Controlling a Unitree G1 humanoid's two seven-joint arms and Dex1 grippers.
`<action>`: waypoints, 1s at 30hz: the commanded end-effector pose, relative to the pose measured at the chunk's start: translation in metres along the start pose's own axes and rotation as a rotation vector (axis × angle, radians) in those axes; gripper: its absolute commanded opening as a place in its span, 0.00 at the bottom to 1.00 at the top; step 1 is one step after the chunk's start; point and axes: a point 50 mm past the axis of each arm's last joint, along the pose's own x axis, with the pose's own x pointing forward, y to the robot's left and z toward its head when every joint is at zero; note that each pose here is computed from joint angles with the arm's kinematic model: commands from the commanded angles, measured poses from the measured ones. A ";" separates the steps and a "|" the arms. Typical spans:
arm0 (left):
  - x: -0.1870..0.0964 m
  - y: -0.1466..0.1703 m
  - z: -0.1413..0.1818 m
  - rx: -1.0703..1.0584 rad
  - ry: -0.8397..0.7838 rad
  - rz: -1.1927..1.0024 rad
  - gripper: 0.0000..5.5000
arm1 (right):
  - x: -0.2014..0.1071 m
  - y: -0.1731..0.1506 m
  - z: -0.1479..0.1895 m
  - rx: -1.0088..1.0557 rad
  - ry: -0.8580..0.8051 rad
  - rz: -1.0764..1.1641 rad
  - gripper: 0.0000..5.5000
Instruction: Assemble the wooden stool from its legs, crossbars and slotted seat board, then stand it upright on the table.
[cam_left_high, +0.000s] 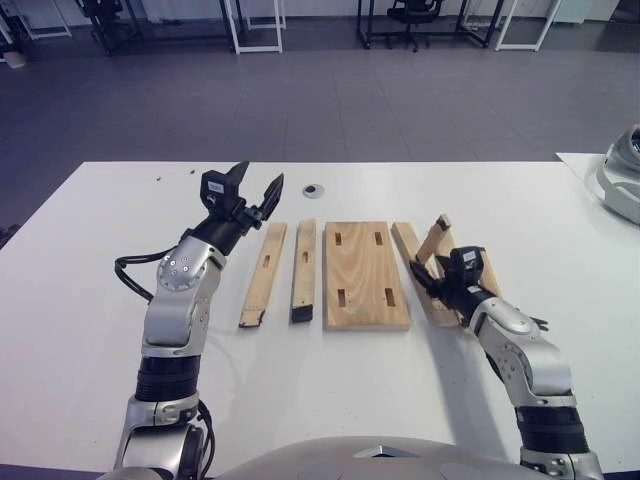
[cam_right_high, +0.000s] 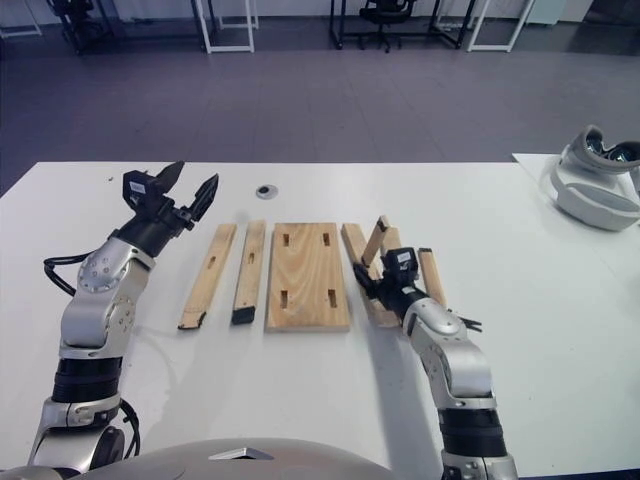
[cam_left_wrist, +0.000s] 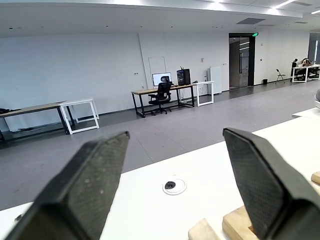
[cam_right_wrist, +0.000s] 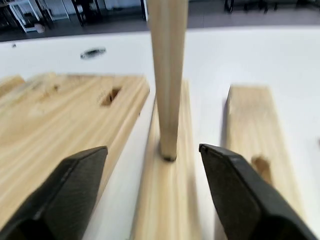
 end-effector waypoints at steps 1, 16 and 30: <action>0.000 -0.003 0.001 0.020 0.019 -0.011 0.63 | -0.001 -0.002 -0.011 0.001 0.102 -0.038 0.67; 0.009 -0.002 -0.001 -0.181 0.051 0.070 0.63 | 0.007 -0.009 0.015 -0.216 0.086 -0.083 0.38; 0.041 -0.051 0.044 -1.139 -0.021 -0.296 0.87 | -0.015 0.076 0.118 -0.735 -0.634 0.476 0.38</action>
